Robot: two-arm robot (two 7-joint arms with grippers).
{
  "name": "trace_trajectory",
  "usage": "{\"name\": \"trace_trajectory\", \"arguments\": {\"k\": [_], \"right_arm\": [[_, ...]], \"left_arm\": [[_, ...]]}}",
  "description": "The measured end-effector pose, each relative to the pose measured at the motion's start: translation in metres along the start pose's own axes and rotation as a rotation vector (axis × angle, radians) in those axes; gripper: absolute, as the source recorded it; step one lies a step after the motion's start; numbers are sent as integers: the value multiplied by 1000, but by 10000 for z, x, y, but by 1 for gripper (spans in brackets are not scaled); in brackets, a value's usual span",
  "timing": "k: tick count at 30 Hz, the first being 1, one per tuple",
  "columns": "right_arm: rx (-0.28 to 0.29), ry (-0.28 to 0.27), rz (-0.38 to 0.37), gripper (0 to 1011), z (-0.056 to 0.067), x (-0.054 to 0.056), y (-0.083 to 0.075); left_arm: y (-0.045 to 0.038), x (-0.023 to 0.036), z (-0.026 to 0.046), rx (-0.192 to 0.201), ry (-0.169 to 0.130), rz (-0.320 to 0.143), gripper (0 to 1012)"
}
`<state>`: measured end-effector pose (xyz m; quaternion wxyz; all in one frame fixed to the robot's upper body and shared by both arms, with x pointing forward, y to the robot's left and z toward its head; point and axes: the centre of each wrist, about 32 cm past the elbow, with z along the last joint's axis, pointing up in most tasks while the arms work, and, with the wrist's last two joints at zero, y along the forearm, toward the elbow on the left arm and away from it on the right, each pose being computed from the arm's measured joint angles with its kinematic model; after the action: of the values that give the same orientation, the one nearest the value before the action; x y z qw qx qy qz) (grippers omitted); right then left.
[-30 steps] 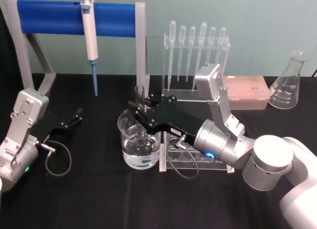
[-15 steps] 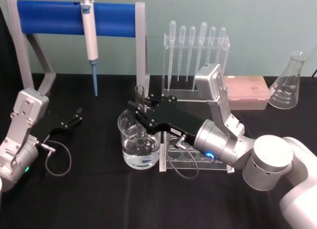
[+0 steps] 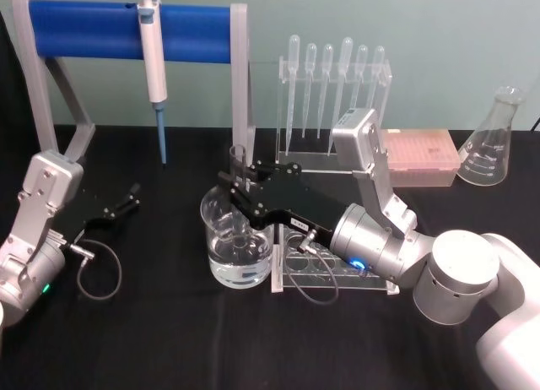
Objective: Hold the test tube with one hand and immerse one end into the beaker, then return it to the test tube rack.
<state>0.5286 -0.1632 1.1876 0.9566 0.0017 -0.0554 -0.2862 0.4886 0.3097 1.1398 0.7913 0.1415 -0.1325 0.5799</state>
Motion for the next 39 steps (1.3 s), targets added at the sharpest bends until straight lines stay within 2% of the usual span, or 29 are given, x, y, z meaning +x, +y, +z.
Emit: {"name": "trace_trajectory", "arguments": {"k": [39], "right_arm": [[0, 0, 0, 224, 0, 0, 0]], "left_arm": [[0, 0, 0, 0, 0, 0, 1000]]}}
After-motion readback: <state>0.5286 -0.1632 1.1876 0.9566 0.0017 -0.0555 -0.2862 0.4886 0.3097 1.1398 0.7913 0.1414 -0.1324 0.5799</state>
